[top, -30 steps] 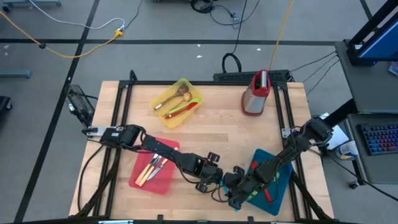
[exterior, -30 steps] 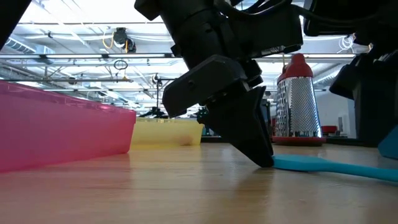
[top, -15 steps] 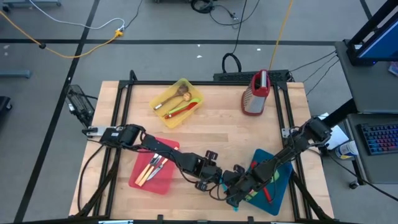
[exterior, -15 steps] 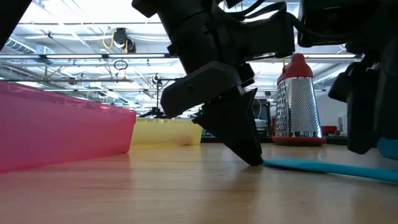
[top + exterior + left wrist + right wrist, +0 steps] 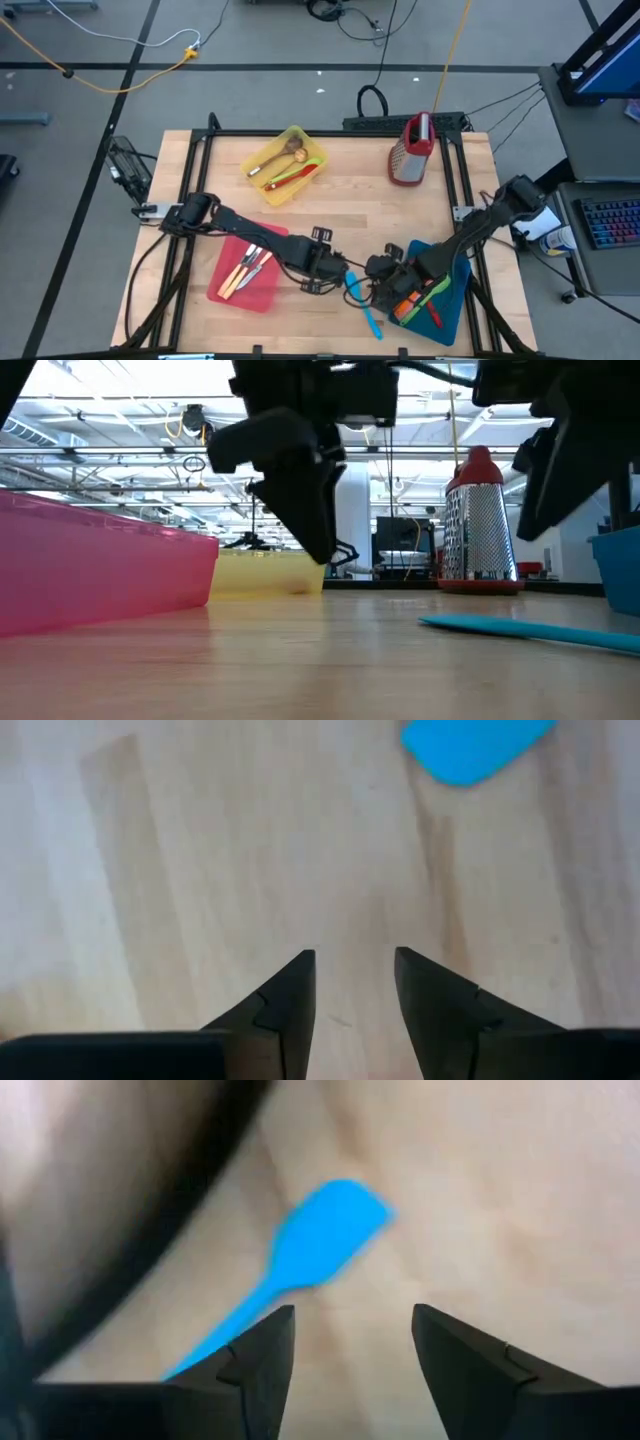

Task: Pick & Place Kitchen Items
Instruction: Put the blue spatula into the blue bin

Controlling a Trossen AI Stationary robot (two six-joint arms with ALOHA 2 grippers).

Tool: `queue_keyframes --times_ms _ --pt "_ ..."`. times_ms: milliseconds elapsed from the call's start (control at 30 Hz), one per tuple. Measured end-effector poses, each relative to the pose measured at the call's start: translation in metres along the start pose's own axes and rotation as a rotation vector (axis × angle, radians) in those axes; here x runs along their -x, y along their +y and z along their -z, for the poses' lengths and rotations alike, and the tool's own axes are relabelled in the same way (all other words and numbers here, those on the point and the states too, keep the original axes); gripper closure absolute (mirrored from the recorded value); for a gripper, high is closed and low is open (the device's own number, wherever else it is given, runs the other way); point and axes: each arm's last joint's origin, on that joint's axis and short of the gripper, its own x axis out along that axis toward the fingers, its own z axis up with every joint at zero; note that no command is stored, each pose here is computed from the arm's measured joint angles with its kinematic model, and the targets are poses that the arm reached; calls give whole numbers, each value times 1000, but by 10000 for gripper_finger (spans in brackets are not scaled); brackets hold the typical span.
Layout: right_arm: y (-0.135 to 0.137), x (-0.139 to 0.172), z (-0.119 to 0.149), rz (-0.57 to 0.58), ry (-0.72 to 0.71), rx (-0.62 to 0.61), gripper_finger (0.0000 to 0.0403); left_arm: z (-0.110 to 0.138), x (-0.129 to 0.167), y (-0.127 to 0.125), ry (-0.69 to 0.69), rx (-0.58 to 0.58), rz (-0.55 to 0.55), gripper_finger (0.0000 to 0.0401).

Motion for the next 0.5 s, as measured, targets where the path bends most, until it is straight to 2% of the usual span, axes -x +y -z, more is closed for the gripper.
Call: queue_keyframes --times_ms 167,367,500 --pt "7 14 -5 -83 -67 -18 206 12 1 0 107 13 -63 261" --pt "19 -1 6 -108 -58 -7 206 18 -3 -6 133 2 -50 261" --pt "19 -13 11 -72 -25 -13 206 17 -1 -17 105 -48 -27 261"
